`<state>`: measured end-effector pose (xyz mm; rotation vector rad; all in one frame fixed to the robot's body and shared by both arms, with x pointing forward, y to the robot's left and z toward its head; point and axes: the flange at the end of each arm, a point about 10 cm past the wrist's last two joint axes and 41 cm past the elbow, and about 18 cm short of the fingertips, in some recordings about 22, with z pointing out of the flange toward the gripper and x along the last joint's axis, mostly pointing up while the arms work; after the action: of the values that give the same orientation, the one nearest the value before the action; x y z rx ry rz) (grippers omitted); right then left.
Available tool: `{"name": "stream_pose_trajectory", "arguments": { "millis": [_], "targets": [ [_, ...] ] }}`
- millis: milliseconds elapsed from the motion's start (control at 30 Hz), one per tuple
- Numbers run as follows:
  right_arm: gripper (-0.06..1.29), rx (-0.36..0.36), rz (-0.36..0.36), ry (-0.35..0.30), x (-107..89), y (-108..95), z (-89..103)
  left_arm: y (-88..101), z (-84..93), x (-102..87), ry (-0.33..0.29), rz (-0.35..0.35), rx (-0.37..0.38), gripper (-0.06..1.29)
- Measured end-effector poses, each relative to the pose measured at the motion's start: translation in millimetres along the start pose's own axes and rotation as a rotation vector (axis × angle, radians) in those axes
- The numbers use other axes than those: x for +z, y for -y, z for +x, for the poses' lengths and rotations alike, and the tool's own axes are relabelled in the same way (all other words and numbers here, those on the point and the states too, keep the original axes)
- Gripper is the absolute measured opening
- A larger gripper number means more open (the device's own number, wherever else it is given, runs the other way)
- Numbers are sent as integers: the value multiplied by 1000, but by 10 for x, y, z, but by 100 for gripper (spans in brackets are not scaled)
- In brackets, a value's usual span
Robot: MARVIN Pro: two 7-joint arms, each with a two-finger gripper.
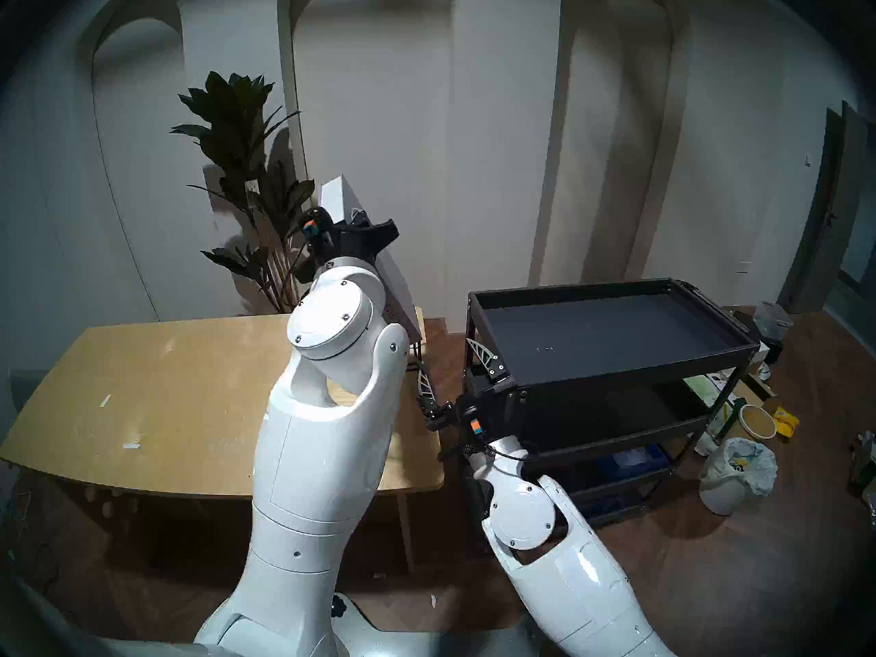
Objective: Transfer books between table and cart
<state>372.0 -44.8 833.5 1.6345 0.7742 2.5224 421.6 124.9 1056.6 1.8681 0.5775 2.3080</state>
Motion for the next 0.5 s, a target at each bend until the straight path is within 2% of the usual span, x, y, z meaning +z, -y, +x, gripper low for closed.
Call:
{"name": "stream_pose_trajectory", "arguments": {
  "millis": [200, 500],
  "targets": [
    [122, 57, -5, -28, 174, 77, 83, -106, -21, -75, 9, -11, 28, 57],
    [122, 202, -52, -35, 397, 68, 158, -238, -40, -163, 0, -25, 47, 57]
  ]
}}
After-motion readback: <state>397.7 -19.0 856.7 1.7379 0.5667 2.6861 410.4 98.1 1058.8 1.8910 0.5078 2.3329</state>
